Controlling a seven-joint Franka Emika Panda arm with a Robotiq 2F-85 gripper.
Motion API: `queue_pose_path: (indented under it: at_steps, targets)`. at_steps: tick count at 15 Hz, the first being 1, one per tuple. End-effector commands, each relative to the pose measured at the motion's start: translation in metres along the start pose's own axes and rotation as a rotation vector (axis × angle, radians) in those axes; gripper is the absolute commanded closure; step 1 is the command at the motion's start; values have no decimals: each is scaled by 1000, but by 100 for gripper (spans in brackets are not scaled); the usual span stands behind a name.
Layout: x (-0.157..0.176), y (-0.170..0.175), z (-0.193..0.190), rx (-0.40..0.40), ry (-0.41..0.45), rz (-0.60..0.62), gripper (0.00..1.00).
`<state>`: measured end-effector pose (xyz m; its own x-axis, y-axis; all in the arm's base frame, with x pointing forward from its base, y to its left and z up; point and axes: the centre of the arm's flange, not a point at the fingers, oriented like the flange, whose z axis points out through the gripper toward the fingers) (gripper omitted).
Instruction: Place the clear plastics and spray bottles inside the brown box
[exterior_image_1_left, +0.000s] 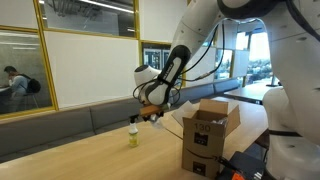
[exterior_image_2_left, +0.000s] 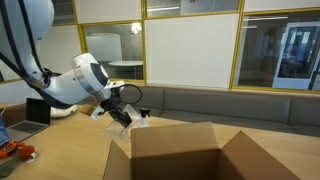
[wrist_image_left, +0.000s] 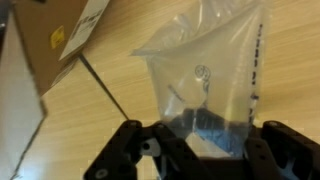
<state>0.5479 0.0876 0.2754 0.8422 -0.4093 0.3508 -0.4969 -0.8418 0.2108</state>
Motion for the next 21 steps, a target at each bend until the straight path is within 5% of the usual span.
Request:
queue_pose_path:
  at_steps: [1,11,21]
  targets:
    - [33,55,-41,-62,49,101,85]
    - [54,198,-85,-303,120,341,86]
    - [-14,314,-58,-426,24,530,86]
